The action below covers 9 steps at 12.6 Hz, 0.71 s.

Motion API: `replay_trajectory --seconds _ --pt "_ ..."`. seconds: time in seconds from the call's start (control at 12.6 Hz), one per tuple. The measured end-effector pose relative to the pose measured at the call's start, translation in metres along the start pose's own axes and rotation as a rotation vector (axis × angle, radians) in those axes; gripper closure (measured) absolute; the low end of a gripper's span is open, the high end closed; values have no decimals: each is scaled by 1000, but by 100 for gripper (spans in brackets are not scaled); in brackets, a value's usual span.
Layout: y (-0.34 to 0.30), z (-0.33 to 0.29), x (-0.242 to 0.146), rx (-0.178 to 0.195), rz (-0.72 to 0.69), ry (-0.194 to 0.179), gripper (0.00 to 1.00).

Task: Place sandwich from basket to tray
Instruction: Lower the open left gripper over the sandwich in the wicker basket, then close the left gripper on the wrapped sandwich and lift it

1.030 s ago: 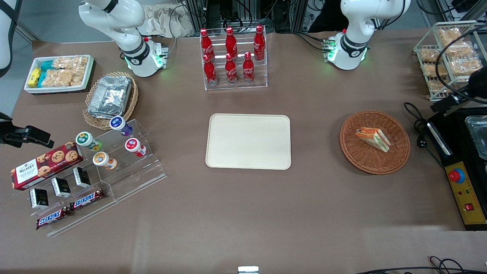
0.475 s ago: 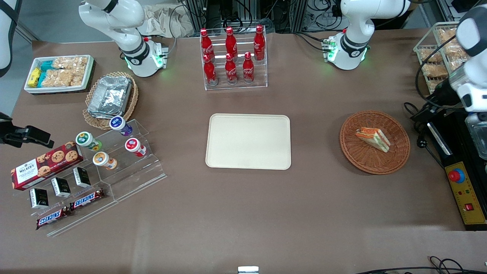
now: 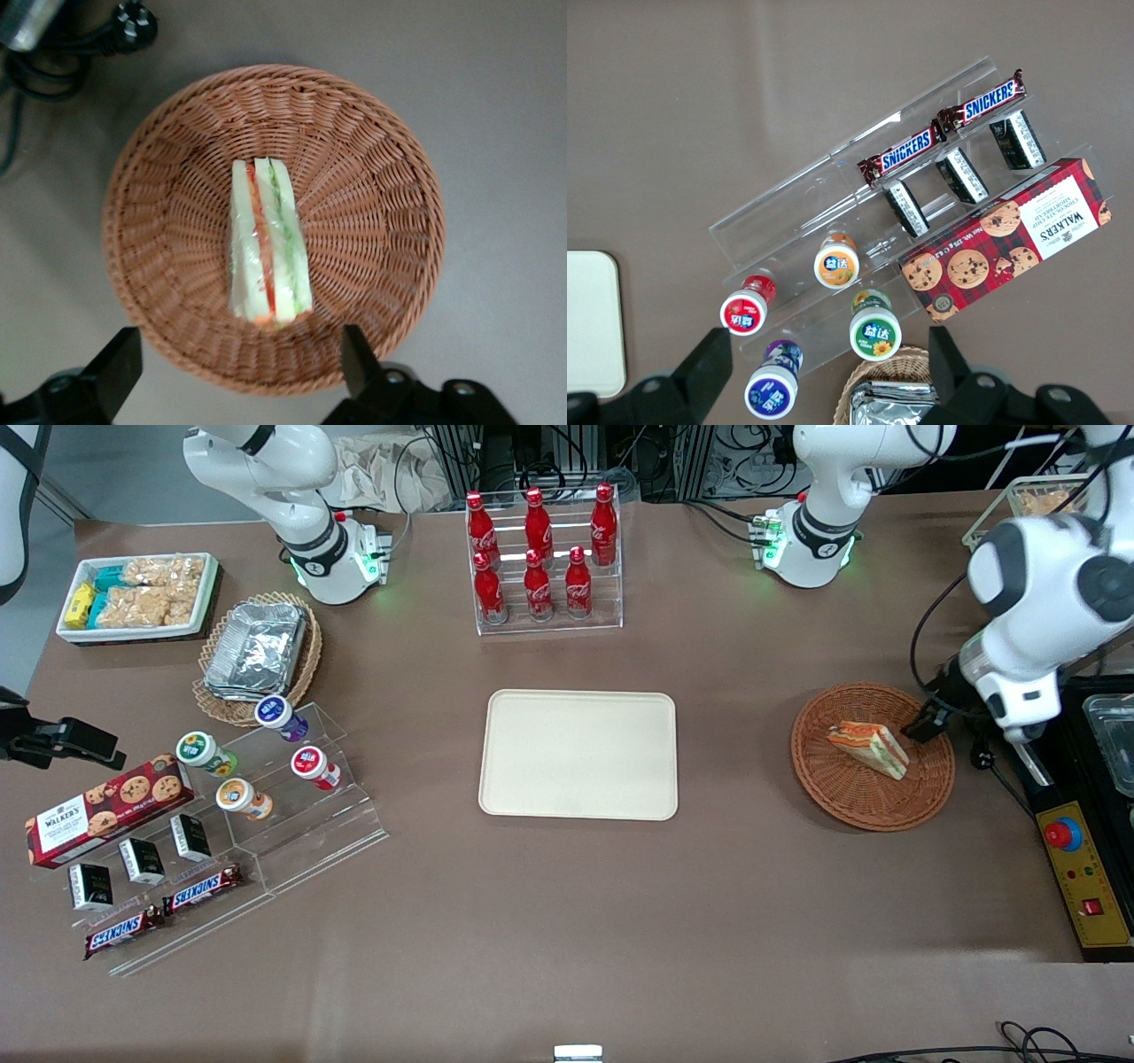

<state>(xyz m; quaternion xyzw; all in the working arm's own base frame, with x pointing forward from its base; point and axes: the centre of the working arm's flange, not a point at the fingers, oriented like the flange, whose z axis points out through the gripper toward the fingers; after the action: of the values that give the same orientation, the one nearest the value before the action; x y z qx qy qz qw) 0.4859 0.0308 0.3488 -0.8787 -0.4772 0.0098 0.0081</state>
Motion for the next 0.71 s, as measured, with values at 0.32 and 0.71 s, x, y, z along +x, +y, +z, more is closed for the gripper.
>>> replay_trajectory --seconds 0.32,0.71 --pt "-6 70 -6 -20 -49 28 0" --pt "-19 117 -20 -28 -47 41 1"
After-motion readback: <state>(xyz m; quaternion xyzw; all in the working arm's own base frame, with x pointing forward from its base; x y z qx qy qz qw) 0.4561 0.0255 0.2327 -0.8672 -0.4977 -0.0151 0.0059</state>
